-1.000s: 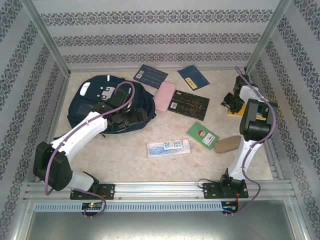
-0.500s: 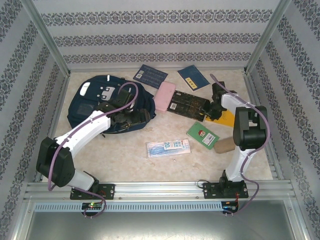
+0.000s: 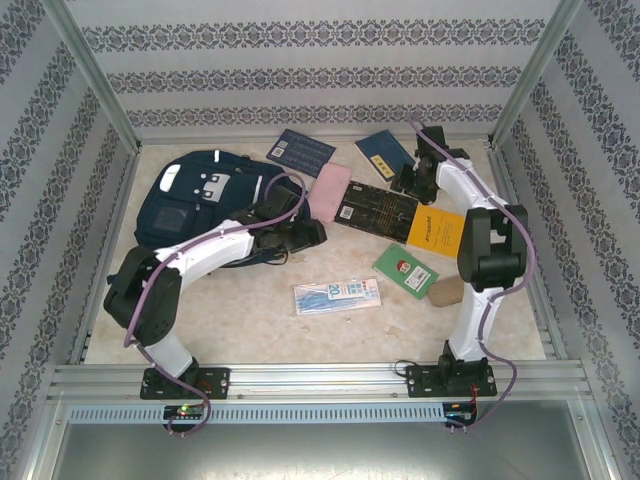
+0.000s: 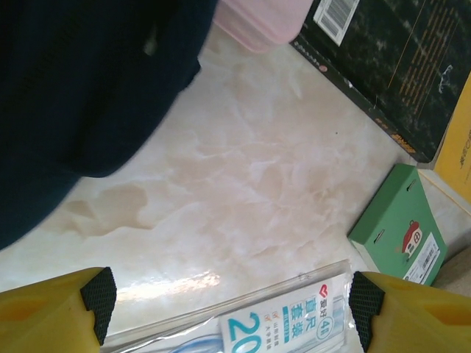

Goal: Pack books, pencil case, and school supplies into a backpack

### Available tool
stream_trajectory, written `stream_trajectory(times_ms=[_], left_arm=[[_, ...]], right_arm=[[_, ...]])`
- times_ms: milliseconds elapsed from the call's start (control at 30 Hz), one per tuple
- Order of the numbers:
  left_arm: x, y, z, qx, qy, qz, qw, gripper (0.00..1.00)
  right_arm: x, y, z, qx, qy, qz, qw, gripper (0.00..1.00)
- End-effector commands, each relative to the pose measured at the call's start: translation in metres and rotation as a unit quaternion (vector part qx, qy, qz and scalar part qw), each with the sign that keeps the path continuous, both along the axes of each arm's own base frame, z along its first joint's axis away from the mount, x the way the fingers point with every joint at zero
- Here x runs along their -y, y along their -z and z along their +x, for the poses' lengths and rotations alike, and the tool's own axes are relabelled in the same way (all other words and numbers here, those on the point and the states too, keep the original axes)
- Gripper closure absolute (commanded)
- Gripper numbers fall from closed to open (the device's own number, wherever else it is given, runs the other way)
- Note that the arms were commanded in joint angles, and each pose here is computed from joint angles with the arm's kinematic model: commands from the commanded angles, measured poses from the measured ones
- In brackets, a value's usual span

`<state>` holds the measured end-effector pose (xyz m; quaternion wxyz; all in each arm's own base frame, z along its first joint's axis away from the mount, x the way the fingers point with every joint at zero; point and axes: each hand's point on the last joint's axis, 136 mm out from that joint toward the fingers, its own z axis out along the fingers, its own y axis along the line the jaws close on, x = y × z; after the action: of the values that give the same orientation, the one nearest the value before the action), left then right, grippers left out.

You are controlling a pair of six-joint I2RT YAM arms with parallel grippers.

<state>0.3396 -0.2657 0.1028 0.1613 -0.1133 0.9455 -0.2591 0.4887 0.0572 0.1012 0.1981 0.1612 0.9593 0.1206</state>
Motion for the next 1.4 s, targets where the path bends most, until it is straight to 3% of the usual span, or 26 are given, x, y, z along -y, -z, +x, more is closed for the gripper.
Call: stream_trajectory(times_ms=[0, 300, 833, 1367], left_arm=[[0.027, -0.017, 0.020, 0.031, -0.020, -0.041, 0.998, 0.15], [0.059, 0.006, 0.025, 0.007, -0.010, -0.045, 0.999, 0.15], [0.082, 0.050, 0.056, -0.020, -0.006, -0.040, 0.999, 0.14], [0.105, 0.052, 0.111, 0.004, -0.004, -0.057, 0.998, 0.18]], right_arm=[[0.009, 0.016, 0.022, -0.007, -0.017, -0.035, 0.999, 0.42], [0.019, 0.050, 0.067, -0.031, 0.000, 0.050, 0.998, 0.22], [-0.049, 0.065, -0.002, -0.092, -0.048, 0.113, 0.988, 0.32], [-0.072, 0.066, -0.045, -0.111, -0.065, 0.120, 0.984, 0.36]])
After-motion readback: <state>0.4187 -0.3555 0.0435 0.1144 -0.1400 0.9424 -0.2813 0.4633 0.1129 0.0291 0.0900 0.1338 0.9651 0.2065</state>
